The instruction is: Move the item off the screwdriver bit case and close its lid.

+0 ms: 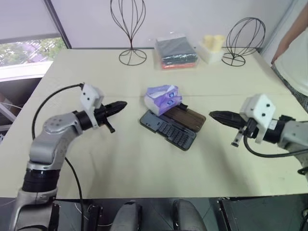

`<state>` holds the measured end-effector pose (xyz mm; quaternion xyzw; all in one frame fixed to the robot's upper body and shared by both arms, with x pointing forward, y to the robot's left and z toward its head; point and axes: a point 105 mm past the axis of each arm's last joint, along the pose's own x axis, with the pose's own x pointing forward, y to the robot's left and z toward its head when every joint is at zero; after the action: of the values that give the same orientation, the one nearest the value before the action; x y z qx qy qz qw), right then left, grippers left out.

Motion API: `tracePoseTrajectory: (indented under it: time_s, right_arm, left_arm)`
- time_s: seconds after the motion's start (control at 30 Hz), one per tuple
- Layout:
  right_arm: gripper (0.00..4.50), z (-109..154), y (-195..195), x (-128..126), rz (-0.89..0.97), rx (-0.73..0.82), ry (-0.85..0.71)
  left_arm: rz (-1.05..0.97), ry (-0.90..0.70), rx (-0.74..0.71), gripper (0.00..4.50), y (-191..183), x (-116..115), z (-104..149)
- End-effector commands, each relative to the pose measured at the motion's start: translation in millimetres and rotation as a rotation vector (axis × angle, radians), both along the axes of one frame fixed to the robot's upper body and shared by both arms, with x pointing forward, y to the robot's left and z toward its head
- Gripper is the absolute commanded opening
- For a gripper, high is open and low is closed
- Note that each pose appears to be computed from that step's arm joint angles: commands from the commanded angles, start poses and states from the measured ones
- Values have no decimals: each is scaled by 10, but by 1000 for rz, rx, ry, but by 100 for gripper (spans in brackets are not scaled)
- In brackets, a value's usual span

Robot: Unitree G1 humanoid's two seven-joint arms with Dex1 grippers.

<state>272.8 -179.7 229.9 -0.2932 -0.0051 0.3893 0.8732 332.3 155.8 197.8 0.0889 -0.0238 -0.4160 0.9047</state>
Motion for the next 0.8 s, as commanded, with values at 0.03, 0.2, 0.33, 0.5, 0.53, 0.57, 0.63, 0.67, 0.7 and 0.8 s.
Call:
tracePoseTrajectory:
  time_s: [0.03,0.2,0.33,0.5,0.53,0.57,0.63,0.67,0.7,0.8]
  right_arm:
    - [4,76,66,4,38,-12,-19]
    - [4,62,131,43,59,-22,-22]
    - [4,62,145,58,62,-20,-24]
    - [4,48,160,59,63,-17,-26]
    - [4,45,161,58,63,-20,-28]
    - [4,45,161,60,61,-18,-30]
    - [4,47,164,64,58,-12,-32]
    - [4,46,168,63,58,-9,-33]
    - [4,43,173,61,59,-7,-33]
    - [4,39,183,57,57,-1,-34]
  left_arm:
    - [-13,-44,8,0,0,-19,129]
    - [-5,-47,-13,0,-51,-12,150]
    - [2,-51,-16,0,-73,0,162]
    - [13,-48,-19,0,-79,17,167]
    - [16,-48,-17,0,-76,21,166]
    - [21,-50,-10,0,-71,30,163]
    - [28,-52,3,0,-63,45,152]
    - [25,-47,5,0,-65,47,144]
    - [24,-46,12,0,-69,53,137]
    - [9,-42,19,0,-90,58,130]
